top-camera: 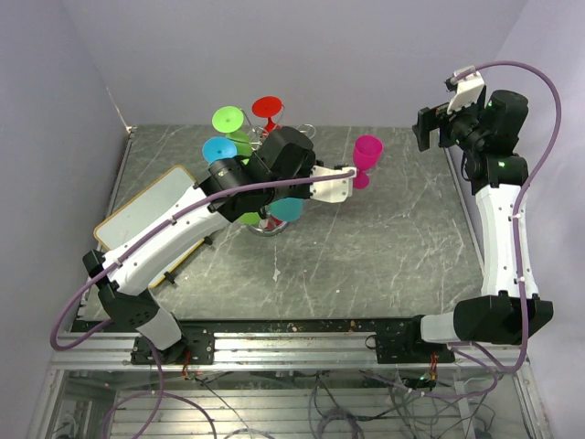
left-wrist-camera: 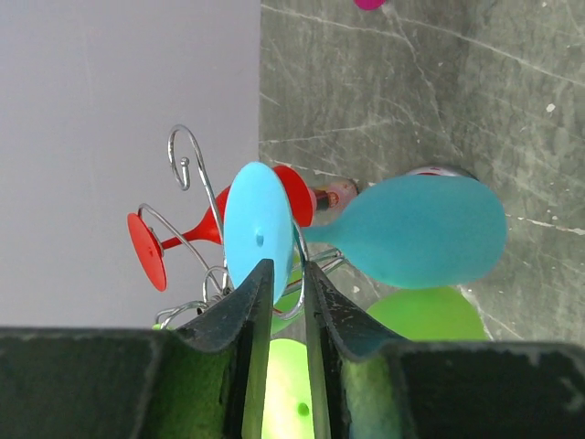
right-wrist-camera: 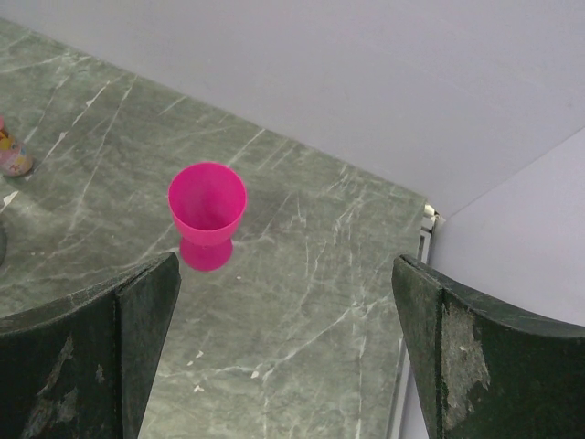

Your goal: Place the wine glass upside down on the wine glass rack

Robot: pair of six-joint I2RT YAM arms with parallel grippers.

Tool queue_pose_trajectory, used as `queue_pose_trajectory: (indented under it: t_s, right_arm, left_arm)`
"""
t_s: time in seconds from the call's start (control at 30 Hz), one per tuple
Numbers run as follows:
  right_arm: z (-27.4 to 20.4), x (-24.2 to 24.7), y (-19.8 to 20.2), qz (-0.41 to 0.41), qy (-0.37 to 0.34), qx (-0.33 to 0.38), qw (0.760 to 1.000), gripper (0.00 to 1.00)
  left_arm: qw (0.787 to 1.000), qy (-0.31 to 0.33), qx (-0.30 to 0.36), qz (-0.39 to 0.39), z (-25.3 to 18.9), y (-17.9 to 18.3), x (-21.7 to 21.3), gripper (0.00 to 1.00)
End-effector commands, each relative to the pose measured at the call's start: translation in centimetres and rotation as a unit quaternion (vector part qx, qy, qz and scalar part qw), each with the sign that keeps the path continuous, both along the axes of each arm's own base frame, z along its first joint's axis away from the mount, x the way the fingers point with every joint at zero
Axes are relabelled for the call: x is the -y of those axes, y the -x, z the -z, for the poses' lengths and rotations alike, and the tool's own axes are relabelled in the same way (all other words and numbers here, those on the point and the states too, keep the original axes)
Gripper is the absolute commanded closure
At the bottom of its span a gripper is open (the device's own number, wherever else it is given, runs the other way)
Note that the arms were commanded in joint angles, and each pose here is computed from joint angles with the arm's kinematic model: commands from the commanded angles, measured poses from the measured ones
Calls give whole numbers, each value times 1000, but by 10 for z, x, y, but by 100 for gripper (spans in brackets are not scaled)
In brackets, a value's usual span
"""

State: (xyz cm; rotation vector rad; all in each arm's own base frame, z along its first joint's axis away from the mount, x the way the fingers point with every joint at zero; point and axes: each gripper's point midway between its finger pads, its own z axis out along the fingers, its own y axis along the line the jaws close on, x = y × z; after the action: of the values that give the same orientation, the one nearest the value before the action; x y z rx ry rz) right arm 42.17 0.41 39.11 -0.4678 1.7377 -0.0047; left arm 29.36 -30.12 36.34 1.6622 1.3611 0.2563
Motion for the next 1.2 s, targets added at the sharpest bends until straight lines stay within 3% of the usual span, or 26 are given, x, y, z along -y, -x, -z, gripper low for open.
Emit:
queue_pose_trajectory:
  t_s: [0.0, 0.3, 0.37, 0.43, 0.5, 0.53, 0.83, 1.17]
  right_arm:
    - [1, -1, 2, -4, 3, 1, 1000, 0]
    - [4, 0, 0, -3, 4, -3, 1000, 0]
    - [6, 0, -1, -4, 5, -5, 1000, 0]
    - [9, -1, -2, -8, 7, -9, 1000, 0]
    - [13, -1, -4, -10, 7, -16, 1000, 0]
    - [14, -1, -5, -9, 6, -18, 1000, 0]
    - [38, -16, -20, -23, -49, -53, 997, 0]
    - [84, -38, -57, -5, -46, -112, 993, 5]
  left_arm:
    - [999, 41, -15, 24, -18, 14, 8, 69]
    - [992, 88, -63, 70, -33, 42, 15, 55]
    - [989, 101, -78, 80, -37, 50, 15, 46]
    - [986, 113, -90, 78, -41, 55, 14, 24]
    - [985, 121, -98, 77, -44, 59, 12, 8]
    - [984, 128, -100, 74, -46, 60, 11, 5]
    - [971, 221, -87, 12, -80, 41, -5, 0]
    - [914, 380, -39, -136, -132, -18, -74, 1]
